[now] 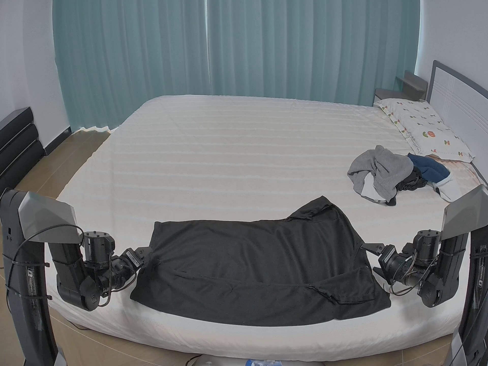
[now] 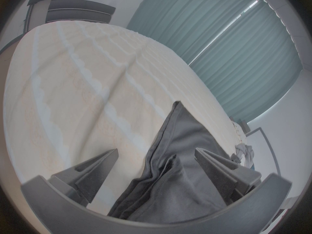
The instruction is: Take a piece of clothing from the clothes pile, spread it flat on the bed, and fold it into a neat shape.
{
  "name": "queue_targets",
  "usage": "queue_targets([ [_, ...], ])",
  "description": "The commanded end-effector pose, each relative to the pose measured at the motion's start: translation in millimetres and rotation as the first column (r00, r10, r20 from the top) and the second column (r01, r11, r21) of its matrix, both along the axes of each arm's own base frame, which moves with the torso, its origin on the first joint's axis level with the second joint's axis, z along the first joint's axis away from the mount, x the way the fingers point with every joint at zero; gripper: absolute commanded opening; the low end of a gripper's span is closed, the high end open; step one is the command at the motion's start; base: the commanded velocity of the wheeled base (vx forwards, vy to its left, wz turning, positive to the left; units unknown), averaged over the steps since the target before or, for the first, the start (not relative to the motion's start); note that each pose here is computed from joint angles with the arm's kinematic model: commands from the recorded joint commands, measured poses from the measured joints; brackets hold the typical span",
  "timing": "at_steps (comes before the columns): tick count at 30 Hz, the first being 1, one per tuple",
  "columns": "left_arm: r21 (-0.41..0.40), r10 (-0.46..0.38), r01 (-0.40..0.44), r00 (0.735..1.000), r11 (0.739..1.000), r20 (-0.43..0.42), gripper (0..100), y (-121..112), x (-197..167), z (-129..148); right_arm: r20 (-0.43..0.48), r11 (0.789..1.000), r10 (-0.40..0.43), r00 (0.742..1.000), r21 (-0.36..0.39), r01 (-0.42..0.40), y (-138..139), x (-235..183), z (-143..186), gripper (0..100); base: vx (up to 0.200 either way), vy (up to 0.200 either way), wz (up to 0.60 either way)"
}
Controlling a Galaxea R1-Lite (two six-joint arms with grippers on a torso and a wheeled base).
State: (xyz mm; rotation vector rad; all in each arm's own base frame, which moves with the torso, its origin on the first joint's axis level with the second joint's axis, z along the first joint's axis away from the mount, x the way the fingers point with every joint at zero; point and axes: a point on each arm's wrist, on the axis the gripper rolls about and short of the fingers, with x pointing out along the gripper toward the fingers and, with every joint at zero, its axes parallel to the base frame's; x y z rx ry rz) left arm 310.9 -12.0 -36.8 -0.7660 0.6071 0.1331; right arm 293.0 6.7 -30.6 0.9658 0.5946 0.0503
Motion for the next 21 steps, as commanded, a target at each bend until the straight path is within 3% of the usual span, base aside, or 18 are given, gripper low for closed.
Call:
queue_targets([
  [1, -0.032, 0.028, -0.026, 0.996, 0.999, 0.083, 100, 3.0, 4.8, 24.8, 0.015, 0.999, -0.018, 1.000, 0.036, 0.017, -3.0, 3.7, 2.4, 100, 0.000, 0.000, 0.00],
  [7, -0.040, 0.022, -0.016, 0.990, 0.999, 0.142, 100, 2.5, 20.0, 42.9, 0.004, 0.999, -0.006, 1.000, 0.050, 0.006, -2.6, 0.7, 2.4, 100, 0.000, 0.000, 0.00],
  [11, -0.041, 0.023, -0.018, 0.991, 0.999, 0.133, 100, 3.0, 44.4, 48.2, -0.003, 0.999, -0.002, 1.000, 0.046, 0.002, -0.8, -0.1, 0.8, 100, 0.000, 0.000, 0.00],
  [13, -0.048, 0.037, -0.031, 0.991, 0.998, 0.128, 100, 7.6, 73.8, 55.6, -0.006, 0.999, 0.001, 1.000, 0.044, -0.001, 0.0, -0.8, 0.3, 100, 0.000, 0.000, 0.00],
  [16, -0.053, 0.030, -0.025, 0.995, 0.998, 0.097, 100, 9.0, 93.4, 52.8, -0.010, 0.999, 0.003, 1.000, 0.043, -0.003, 0.5, -1.7, -0.1, 100, 0.000, 0.000, 0.00],
  [21, -0.092, -0.051, 0.058, 0.995, 0.994, 0.082, 100, 8.8, 126.1, 34.7, -0.012, 0.999, 0.009, 1.000, 0.041, -0.008, 1.4, -1.8, -1.0, 100, 0.000, 0.000, 0.00],
])
